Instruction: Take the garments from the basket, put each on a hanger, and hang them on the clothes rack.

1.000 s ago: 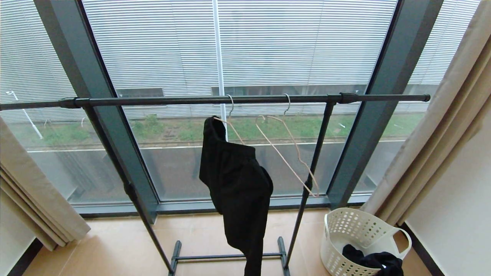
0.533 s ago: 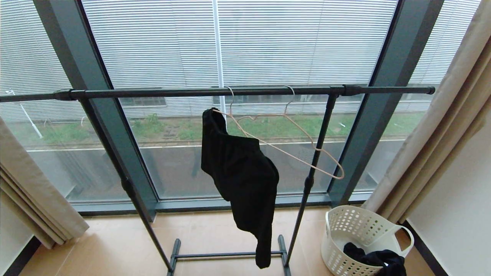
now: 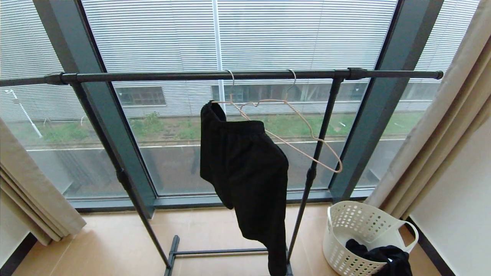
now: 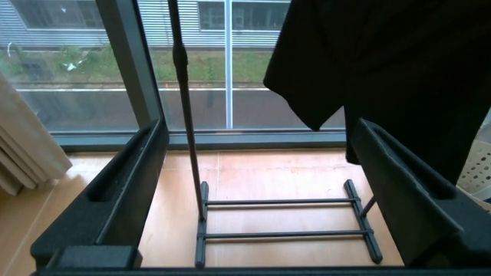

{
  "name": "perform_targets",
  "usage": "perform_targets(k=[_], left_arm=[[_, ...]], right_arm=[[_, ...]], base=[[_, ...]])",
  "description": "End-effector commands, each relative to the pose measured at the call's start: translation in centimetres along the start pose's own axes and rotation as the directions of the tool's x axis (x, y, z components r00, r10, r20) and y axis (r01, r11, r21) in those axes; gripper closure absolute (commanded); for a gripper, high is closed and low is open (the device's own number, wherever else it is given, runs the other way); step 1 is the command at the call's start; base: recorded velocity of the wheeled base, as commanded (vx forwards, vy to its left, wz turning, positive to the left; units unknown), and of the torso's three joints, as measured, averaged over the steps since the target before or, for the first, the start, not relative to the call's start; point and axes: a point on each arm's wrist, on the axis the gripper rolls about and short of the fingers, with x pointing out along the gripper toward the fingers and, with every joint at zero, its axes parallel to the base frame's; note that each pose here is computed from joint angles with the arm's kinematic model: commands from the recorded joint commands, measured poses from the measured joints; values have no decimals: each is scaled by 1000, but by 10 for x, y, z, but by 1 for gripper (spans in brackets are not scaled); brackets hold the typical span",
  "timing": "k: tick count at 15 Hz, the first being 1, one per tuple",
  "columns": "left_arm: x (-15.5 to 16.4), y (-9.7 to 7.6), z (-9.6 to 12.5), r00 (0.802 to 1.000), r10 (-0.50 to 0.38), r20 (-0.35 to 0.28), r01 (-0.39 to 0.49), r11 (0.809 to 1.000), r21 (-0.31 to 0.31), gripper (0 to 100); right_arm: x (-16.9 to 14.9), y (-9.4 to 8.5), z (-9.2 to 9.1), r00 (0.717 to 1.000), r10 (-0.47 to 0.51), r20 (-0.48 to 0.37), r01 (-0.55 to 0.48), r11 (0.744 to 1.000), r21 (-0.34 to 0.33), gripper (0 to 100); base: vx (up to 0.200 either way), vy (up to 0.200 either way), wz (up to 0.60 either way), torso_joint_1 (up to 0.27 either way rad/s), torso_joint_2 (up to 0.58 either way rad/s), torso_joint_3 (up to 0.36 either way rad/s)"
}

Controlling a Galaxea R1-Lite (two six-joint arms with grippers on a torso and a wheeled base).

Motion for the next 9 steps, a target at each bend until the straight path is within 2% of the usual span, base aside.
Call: perform_targets(k=[1, 9], left_arm=[[0, 0, 0, 1000, 1, 1, -1, 1000, -2, 0], [0, 0, 0, 1000, 1, 1, -1, 1000, -2, 0]], right_arm=[[0, 0, 0, 1000, 1, -1, -1, 1000, 0, 0], [0, 0, 0, 1000, 1, -1, -1, 1000, 0, 0]], base=[[0, 0, 0, -163, 398, 227], [0, 0, 0, -218, 519, 294]])
